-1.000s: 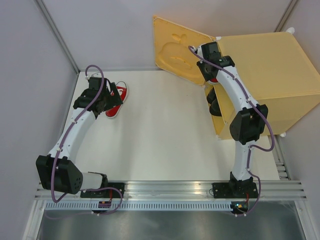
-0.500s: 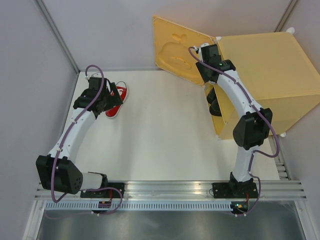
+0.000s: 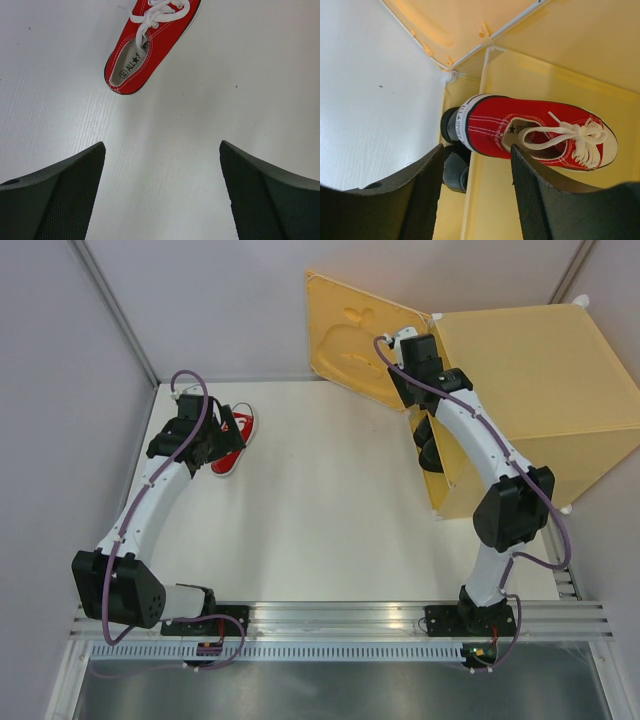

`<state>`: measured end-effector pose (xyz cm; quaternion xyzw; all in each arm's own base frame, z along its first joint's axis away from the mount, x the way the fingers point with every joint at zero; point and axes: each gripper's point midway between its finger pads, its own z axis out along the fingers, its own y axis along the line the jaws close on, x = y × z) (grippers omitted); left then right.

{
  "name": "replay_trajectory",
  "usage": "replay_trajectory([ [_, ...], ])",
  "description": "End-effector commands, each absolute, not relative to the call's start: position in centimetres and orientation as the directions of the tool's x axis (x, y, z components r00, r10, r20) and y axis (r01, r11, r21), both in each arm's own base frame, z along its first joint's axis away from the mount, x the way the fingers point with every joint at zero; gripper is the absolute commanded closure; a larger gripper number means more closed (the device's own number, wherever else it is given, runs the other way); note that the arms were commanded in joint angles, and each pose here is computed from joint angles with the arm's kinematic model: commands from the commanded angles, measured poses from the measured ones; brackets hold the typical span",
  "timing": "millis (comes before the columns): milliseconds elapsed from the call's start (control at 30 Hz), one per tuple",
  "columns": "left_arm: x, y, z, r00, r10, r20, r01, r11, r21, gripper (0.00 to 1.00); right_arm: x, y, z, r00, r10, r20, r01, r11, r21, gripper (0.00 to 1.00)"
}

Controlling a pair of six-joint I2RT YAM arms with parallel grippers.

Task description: Place and organize the shoes in the shoe cabinet

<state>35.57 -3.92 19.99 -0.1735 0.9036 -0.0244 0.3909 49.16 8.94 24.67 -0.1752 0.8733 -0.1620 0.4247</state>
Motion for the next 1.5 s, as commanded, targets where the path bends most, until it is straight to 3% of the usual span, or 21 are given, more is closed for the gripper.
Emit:
replay_trajectory([
  [0,36.1,-4.0,21.0,-0.609,-0.312,-0.729,-0.262,0.947,-0.186,0.03,48.6,11.5,28.5,-0.465,-0.431,-0.773,-0.193,0.902,-0.386,0.39],
  [233,36.1,-4.0,21.1,-0.61,-0.312,-0.729,-0.261,0.947,-0.187,0.03,48.6,15.4,29.4,-0.388,-0.436,-0.812,-0.226,0.899,-0.375,0.36],
  [500,36.0,-3.9,21.1,-0.607,-0.311,-0.731,-0.262,0.947,-0.185,0.03,50.2,18.3,25.5,-0.397,-0.358,-0.845,-0.176,0.934,-0.312,0.32],
  [933,35.9,-3.8,21.3,-0.603,-0.31,-0.735,-0.262,0.947,-0.184,0.03,52.7,12.9,21.8,-0.446,-0.275,-0.852,0.136,0.92,-0.368,0.27],
  [1467,35.9,-3.9,21.3,-0.604,-0.31,-0.734,-0.26,0.948,-0.186,0.03,50.0,7.1,23.2,-0.452,-0.187,-0.872,0.291,0.893,-0.342,0.27],
])
